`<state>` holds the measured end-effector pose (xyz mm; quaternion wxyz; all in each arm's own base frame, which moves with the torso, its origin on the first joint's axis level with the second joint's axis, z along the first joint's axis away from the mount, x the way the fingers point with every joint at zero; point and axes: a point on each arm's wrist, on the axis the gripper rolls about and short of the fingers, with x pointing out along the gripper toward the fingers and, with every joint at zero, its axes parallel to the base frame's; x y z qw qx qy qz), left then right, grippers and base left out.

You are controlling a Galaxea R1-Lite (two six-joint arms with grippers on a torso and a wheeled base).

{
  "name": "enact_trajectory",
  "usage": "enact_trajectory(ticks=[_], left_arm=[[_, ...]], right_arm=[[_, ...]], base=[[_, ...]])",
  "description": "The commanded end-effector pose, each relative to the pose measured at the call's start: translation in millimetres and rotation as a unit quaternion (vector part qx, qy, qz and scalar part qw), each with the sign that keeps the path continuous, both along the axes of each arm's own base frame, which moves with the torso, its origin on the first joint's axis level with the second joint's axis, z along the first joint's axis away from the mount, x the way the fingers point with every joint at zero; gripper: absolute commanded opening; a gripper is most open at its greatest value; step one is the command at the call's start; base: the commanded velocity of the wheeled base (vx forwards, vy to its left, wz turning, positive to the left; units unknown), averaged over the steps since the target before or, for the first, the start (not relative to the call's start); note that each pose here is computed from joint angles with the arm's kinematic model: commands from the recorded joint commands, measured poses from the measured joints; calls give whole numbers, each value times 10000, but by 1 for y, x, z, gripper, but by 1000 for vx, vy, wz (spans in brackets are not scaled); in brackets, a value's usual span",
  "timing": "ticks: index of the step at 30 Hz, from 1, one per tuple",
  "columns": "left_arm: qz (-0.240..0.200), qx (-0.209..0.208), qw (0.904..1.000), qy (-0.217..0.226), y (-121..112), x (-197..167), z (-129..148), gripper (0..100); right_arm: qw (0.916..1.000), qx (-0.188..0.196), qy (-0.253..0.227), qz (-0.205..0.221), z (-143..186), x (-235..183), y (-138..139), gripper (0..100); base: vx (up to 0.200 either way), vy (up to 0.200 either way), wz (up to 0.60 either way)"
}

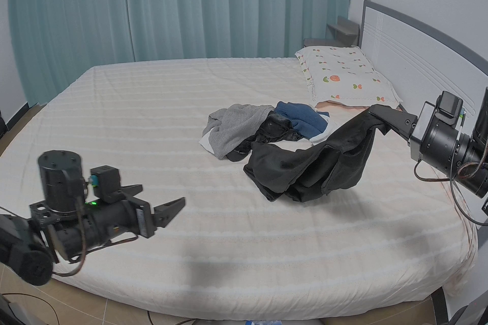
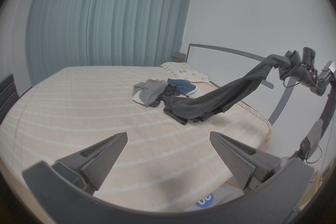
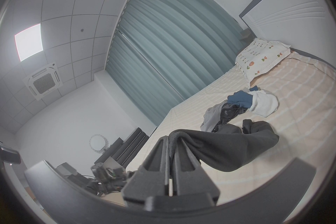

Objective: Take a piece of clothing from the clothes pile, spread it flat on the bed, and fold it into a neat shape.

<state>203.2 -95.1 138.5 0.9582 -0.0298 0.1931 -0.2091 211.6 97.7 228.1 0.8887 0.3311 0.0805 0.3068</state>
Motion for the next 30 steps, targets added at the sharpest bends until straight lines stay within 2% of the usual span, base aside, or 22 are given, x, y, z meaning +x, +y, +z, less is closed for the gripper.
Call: enact_trajectory(ticks=[1,5,9,19,30], left_arm=[[-347,81,9982,489,-104,48,-88,100],[-448,5,9976,522,-123,51,-95,100],[-437,-478,9967,493,-149,55,-91,100],[-101,-856,9954,415,-170,68,-95,100],[423,-1213,9912,308,-186,103,-113,100]], right_arm=[[9999,28,-101,21,5,-4,4,0],[10000,10,-58,6,4,3,8,0],[9999,-15,-71,81,4,1,17,0],[9995,57,-236,224,13,0,25,0],[9984,154,-428,345,21,-21,17,0]], base=[[0,0,0],[0,0,0],[0,0,0],[0,0,0],[0,0,0]])
